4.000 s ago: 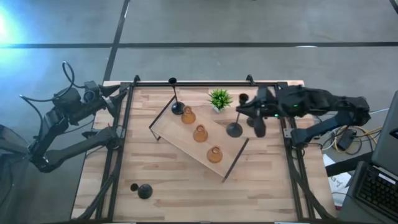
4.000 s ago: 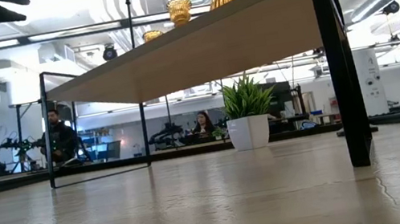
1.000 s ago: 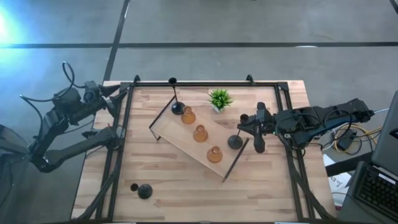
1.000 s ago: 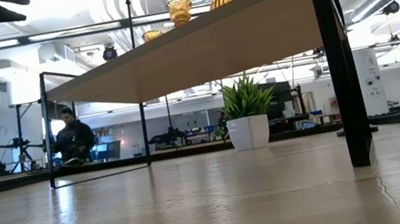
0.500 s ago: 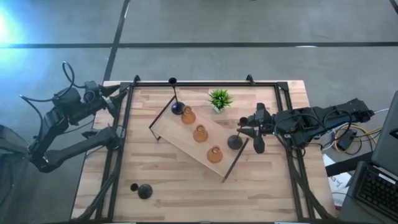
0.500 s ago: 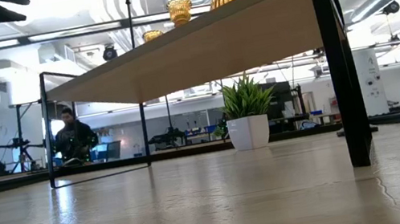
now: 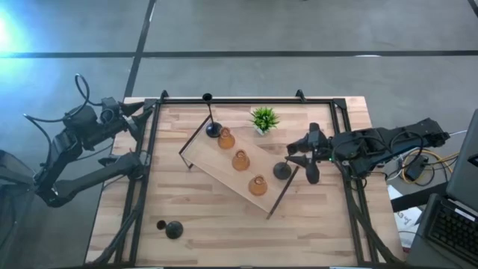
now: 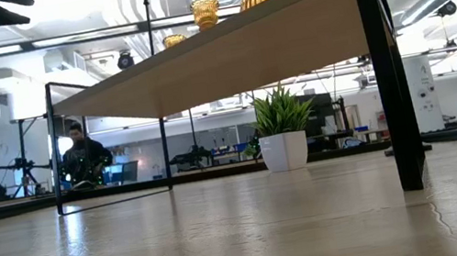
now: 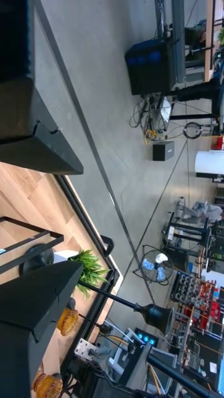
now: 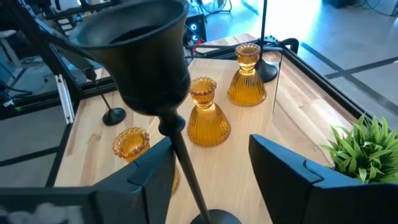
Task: Pick & Place candle stick holders
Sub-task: Put the black candle holder on the shelf
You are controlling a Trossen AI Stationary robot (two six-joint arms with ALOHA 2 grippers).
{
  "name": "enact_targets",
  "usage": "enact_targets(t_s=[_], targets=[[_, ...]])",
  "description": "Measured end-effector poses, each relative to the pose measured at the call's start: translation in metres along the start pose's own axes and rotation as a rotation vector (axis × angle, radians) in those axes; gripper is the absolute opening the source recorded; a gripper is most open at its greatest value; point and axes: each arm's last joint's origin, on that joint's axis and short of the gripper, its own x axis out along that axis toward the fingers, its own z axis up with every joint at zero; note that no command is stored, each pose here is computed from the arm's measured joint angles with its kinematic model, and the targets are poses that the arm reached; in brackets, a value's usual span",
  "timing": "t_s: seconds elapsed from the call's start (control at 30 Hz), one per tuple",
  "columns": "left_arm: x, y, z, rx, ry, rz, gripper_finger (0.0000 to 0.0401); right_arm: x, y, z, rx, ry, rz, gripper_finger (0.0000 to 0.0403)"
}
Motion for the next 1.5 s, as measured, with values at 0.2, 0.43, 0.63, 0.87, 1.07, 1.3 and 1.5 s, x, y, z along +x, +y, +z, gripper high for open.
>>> enact_targets(t_s=[0.2, 0.43, 0.63, 0.87, 1.07, 1.3, 1.5], targets=[[0.0, 0.0, 0.0, 0.0, 0.0, 0.0, 0.0243, -0.004, -0.002, 0.0, 0.001, -0.004, 0.0, 0.0221], [0.0, 0.0, 0.0, 0.0, 0.0, 0.0, 0.0243, -0.013, -0.006, -0.003, 0.017, 0.032, -0.012, 0.0242], [0.0, 0.0, 0.0, 0.0, 0.0, 0.0, 0.0243, -0.024, -0.009, -0.004, 0.016, 0.037, -0.004, 0.0247], [0.0, 0.0, 0.0, 0.0, 0.0, 0.0, 0.0243, -0.041, -0.017, -0.007, 0.034, 0.042, -0.003, 0.0245], [0.0, 0.0, 0.0, 0.0, 0.0, 0.0, 0.0243, -0.063, -0.029, -0.016, 0.089, 0.092, -0.028, 0.0236], [0.0, 0.0, 0.0, 0.0, 0.0, 0.0, 0.0243, -0.087, -0.049, -0.036, 0.202, 0.212, -0.163, 0.0217], [0.0, 0.0, 0.0, 0.0, 0.0, 0.0, 0.0243, -0.085, -0.059, -0.059, 0.324, 0.237, -0.266, 0.0205]])
